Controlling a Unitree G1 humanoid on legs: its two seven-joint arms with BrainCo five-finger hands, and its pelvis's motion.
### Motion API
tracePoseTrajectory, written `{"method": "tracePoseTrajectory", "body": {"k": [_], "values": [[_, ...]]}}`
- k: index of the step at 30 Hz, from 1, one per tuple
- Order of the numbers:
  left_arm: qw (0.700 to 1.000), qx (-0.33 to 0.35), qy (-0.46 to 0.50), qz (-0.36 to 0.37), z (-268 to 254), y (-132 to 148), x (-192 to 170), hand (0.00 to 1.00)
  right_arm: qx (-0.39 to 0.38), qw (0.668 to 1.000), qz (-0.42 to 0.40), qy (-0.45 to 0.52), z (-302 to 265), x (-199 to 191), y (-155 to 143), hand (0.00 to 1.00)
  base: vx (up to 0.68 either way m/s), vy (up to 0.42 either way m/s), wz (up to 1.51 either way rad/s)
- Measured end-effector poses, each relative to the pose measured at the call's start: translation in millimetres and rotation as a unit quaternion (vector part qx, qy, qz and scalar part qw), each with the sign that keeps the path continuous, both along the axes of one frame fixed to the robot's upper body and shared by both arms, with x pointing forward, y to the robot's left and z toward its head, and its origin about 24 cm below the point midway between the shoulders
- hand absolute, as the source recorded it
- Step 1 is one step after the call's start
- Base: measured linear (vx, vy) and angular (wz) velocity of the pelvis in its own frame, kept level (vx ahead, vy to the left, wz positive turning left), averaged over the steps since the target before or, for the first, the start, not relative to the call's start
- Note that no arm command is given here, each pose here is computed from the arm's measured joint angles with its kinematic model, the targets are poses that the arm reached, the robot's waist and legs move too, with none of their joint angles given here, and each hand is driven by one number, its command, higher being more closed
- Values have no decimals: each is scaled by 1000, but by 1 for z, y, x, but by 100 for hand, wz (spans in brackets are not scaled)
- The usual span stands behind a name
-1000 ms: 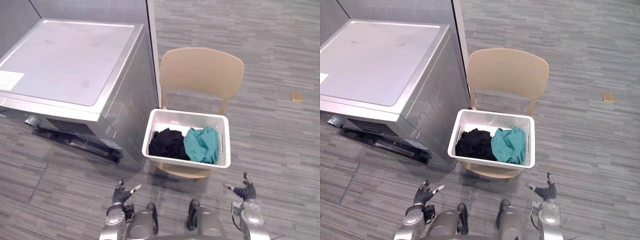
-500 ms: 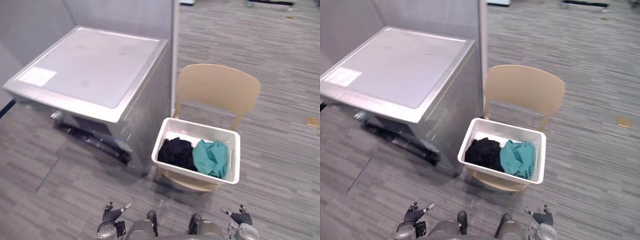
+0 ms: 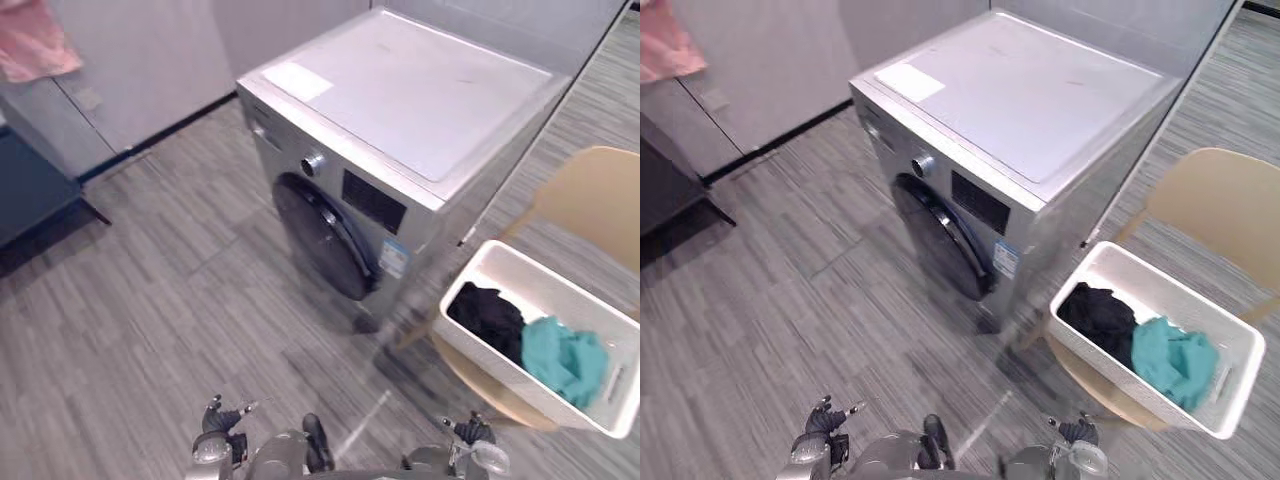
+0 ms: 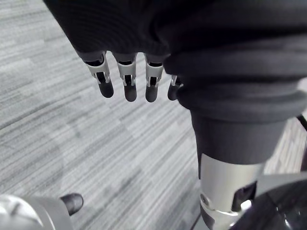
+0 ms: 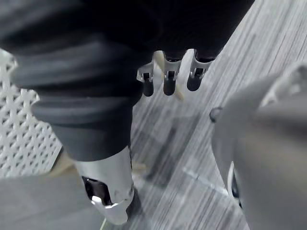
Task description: Pick up the laundry basket with both hands and put the clothes into the washing machine.
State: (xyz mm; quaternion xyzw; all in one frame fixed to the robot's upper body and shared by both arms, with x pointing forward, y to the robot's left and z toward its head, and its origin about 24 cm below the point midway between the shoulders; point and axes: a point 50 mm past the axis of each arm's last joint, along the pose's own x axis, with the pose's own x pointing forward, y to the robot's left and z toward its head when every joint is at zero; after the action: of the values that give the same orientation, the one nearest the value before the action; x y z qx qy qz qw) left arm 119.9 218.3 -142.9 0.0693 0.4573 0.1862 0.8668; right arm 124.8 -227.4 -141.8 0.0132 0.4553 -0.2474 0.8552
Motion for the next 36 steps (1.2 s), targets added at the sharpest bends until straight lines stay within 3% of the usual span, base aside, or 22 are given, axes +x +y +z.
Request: {"method": "tracePoseTrajectory", "body": {"k": [6,12,25,29,36], "values": [[1000,8,5,-4,0,4,-3,0,6,999,37,-13,2,12,14,0,147,9,49],[999,-32,-10,-17,-2,-23,9,0,13,998,43,-37,7,18,15,0,205,-99,44],[996,-22,6,-83,-3,-22,4,0,48,981,147,-119,27,59,41,0,42,-4,20],[996,-14,13,-91,-4,-20,-1,0,23,969,158,-190,54,89,40,0,-87,0,29],[994,-3,7,-108,-2,-19,0,0,-101,934,153,-308,120,149,23,0,-156,1,15]]}}
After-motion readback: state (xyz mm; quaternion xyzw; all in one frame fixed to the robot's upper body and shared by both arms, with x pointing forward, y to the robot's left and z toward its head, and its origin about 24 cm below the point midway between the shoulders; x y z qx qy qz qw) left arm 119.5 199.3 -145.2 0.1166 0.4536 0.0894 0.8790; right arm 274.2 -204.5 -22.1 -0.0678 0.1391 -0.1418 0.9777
